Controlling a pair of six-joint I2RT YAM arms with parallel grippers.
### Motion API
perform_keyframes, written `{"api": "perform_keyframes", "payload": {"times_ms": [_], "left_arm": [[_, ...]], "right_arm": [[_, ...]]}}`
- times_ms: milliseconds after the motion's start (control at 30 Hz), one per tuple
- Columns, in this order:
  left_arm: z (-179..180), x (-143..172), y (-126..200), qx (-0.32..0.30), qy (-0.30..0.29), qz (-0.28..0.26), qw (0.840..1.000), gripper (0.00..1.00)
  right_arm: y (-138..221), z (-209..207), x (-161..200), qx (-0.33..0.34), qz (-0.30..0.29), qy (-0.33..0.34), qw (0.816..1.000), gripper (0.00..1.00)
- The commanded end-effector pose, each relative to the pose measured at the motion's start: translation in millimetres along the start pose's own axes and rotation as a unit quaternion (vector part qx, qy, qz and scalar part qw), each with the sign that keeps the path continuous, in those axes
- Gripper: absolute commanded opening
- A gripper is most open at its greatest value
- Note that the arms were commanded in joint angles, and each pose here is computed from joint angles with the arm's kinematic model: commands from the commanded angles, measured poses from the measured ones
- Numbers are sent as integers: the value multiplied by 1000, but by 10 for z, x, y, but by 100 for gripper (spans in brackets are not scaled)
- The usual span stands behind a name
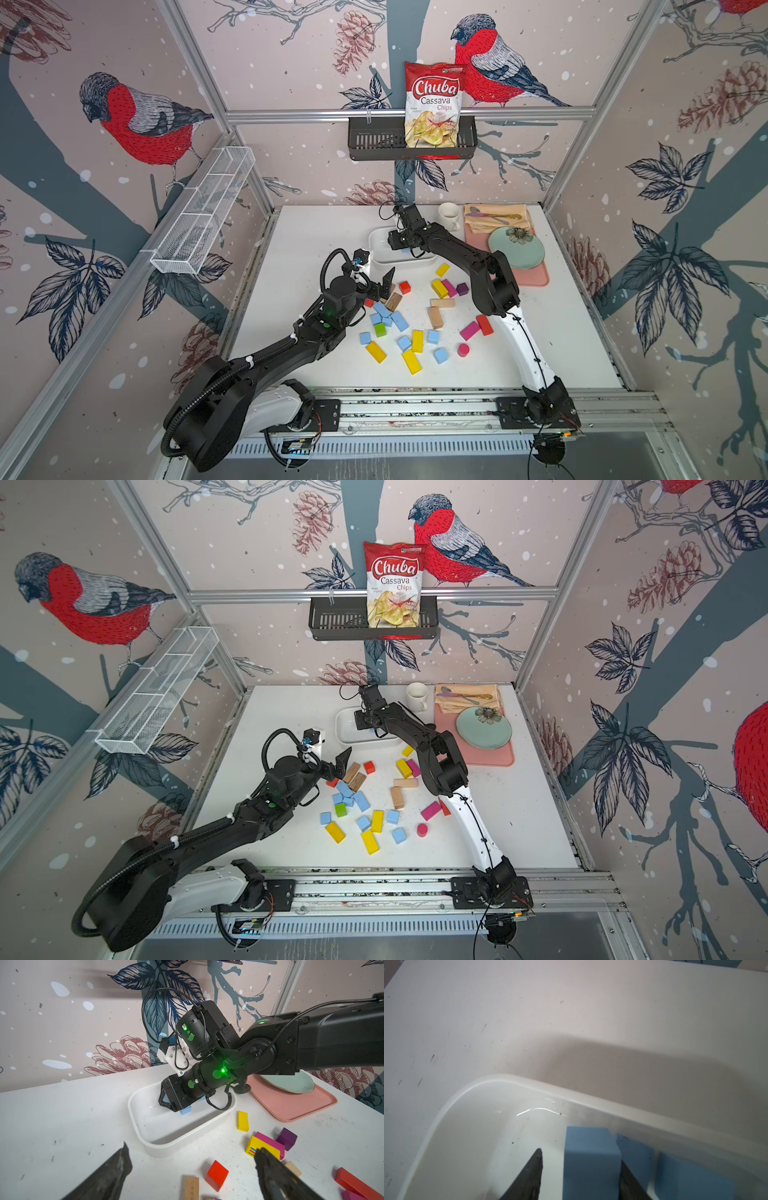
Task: Pick out the blue building blocks
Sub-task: Place the building block in the storage box.
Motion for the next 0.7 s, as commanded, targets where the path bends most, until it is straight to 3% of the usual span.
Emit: {"api": "perform_keyframes", "payload": {"times_ms": [0,667], "left_arm": [[5,-71,-16,-4,5,-12,1000,96],[24,-47,-25,-11,11,-7,1000,96]], "right_arm": [[43,43,-106,-11,-19,-4,1000,58],[-164,11,48,-31,-1,-12,999,99]]}}
Point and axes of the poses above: each gripper's point midway between its finger pads, its own y axis back along the fingers, its own z axis along the line the jaws close on, x = y × z, the point moved 5 cm from there along y, back along the fingers, and after that the axes turned 4 degrees about y, right-handed, at the moved point
